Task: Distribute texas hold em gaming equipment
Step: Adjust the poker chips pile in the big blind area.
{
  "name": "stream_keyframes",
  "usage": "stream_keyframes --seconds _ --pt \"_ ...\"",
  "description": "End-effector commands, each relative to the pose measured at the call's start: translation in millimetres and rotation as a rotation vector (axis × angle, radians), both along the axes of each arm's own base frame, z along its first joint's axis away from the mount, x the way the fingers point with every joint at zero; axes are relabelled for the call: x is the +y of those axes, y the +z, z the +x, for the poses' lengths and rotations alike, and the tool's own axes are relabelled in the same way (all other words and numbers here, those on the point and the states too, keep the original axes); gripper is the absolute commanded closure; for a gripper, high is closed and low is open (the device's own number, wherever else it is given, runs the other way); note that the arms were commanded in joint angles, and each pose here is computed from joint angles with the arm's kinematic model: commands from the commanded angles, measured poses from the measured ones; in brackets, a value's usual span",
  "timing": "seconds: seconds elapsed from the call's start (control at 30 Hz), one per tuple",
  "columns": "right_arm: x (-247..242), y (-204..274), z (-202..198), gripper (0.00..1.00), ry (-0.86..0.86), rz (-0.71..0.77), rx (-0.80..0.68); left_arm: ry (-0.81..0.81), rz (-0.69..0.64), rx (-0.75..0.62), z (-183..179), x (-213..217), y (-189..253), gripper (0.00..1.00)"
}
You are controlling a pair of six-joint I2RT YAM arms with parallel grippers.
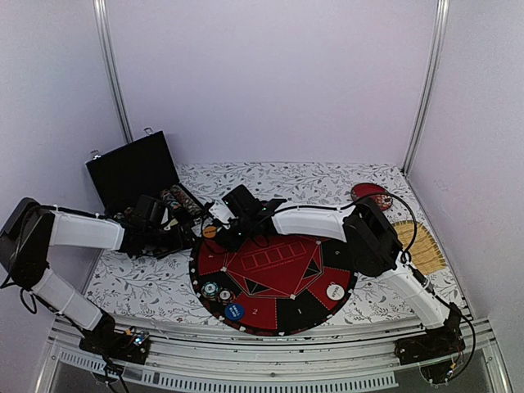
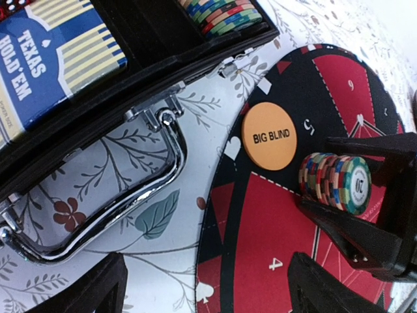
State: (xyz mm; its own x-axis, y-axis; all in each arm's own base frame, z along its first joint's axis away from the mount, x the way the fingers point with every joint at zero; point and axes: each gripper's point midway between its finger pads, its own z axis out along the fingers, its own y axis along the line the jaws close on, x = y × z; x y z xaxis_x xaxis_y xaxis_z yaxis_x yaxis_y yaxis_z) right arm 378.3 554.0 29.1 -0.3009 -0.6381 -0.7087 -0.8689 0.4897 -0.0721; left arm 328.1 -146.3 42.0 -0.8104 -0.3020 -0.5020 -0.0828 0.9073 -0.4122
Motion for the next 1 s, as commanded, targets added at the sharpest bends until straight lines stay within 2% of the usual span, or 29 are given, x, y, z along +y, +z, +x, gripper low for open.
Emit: stream_keyframes --seconds 0.0,0.3,0.47,0.53,0.63,0.77,0.93,0.97 --pt "1 -1 -2 0.46 0.013 -0.006 -0.008 -0.011 0.003 -0.004 2 1 -3 0.12" --pt "0 -7 -3 0.63 0.028 -0.005 0.005 -0.017 0.009 -0.007 2 1 -2 0.12" --pt "-1 -10 0 0.62 0.022 0.004 0.025 -0.021 0.009 -0.007 3 1 -2 0.12" --pt "-2 -12 -2 0.54 0.025 0.003 0.032 -0.022 0.009 -0.007 2 0 -2 0.12" --pt "-1 -12 -3 0.35 0.032 0.003 0.037 -0.023 0.009 -0.007 2 0 -2 0.12" --pt "-1 -4 -4 0.18 0.038 0.01 0.037 -0.026 0.008 -0.008 3 0 -1 0.12" --pt "3 24 -8 0.01 0.068 0.047 0.024 -0.036 0.006 -0.023 5 -2 4 0.12" --pt "4 33 -8 0.01 0.076 0.059 0.017 -0.039 0.006 -0.026 6 -2 6 0.12"
